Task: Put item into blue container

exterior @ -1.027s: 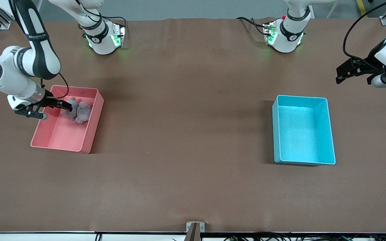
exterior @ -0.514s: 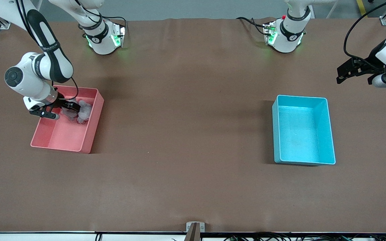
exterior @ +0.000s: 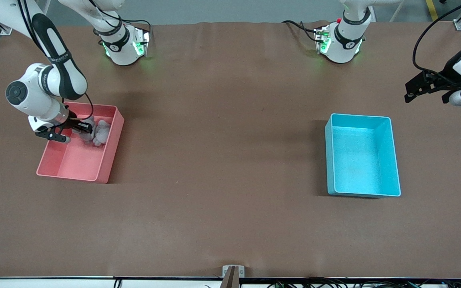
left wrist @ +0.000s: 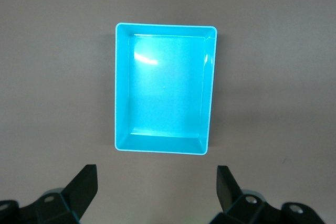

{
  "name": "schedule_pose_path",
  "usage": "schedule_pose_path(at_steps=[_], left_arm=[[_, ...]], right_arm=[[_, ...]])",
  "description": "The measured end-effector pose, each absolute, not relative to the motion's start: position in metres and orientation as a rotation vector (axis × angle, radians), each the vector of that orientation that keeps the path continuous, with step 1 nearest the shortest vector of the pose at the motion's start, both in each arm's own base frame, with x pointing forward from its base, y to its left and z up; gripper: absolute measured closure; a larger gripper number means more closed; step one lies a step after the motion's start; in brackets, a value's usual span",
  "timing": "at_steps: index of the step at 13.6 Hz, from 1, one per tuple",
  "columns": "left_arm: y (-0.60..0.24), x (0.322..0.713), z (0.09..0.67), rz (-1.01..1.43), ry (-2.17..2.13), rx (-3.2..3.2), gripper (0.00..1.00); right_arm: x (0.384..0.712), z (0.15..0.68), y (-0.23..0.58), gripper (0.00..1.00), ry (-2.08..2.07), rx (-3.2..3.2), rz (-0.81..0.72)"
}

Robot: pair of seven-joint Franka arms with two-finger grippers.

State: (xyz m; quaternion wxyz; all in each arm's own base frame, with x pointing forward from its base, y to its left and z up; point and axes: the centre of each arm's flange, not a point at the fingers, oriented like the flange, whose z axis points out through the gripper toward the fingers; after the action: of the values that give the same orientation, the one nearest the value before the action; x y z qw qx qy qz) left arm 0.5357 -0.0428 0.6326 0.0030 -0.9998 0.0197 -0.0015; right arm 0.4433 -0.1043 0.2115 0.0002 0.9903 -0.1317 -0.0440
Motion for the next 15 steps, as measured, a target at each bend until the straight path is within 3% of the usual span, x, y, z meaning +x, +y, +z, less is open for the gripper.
schedule_pose_path(at_steps=[3, 7, 10, 15], left_arm=[[-0.035, 0.541, 0.628, -0.009, 0.038, -3.136, 0.00], [-0.034, 0.543, 0.626, -0.004, 0.036, -3.137, 0.00], [-0.035, 0.543, 0.625, -0.001, 0.040, -3.137, 0.00], [-0.038, 0.543, 0.609, 0.049, 0.047, -3.140, 0.00]], right_arm=[[0.456, 0.231, -0.101, 0.74, -0.434, 3.108, -0.280], [0.518, 0.354, -0.079, 0.74, -0.508, 3.063, -0.485], [0.546, 0.430, 0.002, 0.74, -0.668, 2.992, -0.458], [0.539, 0.419, 0.196, 0.74, -1.033, 2.953, -0.348]])
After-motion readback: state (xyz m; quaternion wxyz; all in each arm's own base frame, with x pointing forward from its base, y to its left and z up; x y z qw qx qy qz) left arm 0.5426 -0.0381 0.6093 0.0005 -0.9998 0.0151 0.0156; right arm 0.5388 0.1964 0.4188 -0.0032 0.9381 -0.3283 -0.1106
